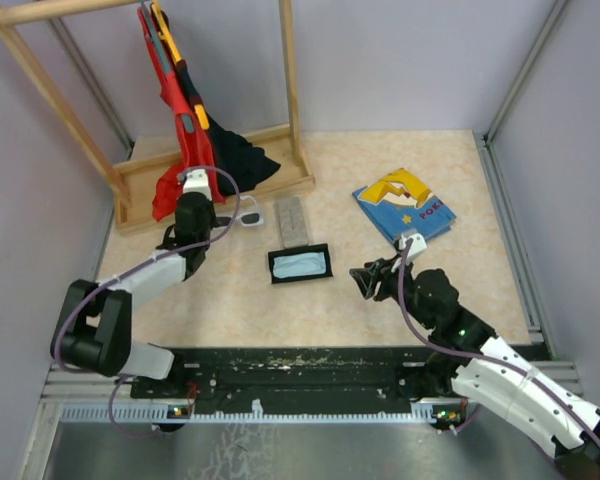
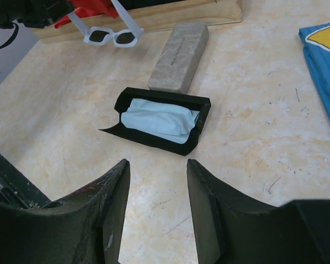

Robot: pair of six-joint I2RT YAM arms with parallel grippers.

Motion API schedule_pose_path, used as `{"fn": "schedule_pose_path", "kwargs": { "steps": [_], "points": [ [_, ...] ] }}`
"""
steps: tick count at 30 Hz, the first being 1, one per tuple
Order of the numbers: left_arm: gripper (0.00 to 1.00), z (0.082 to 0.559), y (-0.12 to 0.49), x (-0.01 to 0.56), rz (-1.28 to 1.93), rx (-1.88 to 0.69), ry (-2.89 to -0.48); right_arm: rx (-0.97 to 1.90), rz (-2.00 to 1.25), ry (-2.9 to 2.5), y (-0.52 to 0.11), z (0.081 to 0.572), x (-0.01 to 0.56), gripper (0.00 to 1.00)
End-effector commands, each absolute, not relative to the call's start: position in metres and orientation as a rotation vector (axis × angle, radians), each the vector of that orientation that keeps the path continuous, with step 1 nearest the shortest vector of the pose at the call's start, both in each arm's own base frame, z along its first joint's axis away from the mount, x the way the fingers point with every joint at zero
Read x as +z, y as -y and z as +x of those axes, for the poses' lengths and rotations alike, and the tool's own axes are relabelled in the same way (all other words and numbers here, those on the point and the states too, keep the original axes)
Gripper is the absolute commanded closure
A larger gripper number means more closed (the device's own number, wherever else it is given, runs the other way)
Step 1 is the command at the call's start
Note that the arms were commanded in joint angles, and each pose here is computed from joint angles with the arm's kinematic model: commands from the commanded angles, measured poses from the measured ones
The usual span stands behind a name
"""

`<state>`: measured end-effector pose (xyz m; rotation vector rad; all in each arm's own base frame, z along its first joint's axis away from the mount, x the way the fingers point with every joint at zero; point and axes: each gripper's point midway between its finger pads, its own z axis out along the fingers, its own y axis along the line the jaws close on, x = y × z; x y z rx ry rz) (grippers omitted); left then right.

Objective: Organize the sunglasses
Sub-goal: Pick up the sunglasses from the center of the board.

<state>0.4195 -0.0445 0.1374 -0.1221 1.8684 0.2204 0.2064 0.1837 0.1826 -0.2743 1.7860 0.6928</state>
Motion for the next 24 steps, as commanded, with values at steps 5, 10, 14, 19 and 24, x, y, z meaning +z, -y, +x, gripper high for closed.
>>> {"fn": "schedule_pose_path", "kwargs": {
  "steps": [5, 10, 14, 19, 24],
  "points": [
    [0.99, 0.359, 0.127, 0.164, 0.161, -0.331, -1.869, 0.71, -0.169, -1.653, -0.164, 0.204, 0.233, 0.54],
    [0.99, 0.32, 0.164, 0.184, 0.306, -0.389, -1.739, 0.718, -0.109, -1.613, -0.148, 0.194, 0.263, 0.54],
    [0.99, 0.293, 0.201, 0.2, 0.511, -0.478, -1.589, 0.715, -0.101, -1.615, -0.139, 0.185, 0.288, 0.54],
    [0.99, 0.252, 0.234, 0.238, 0.814, -0.569, -1.238, 0.715, -0.23, -1.703, -0.148, 0.174, 0.3, 0.53],
    [1.0, 0.218, 0.249, 0.272, 0.991, -0.609, -0.964, 0.759, -0.409, -1.806, -0.171, 0.164, 0.302, 0.51]
  ]
}}
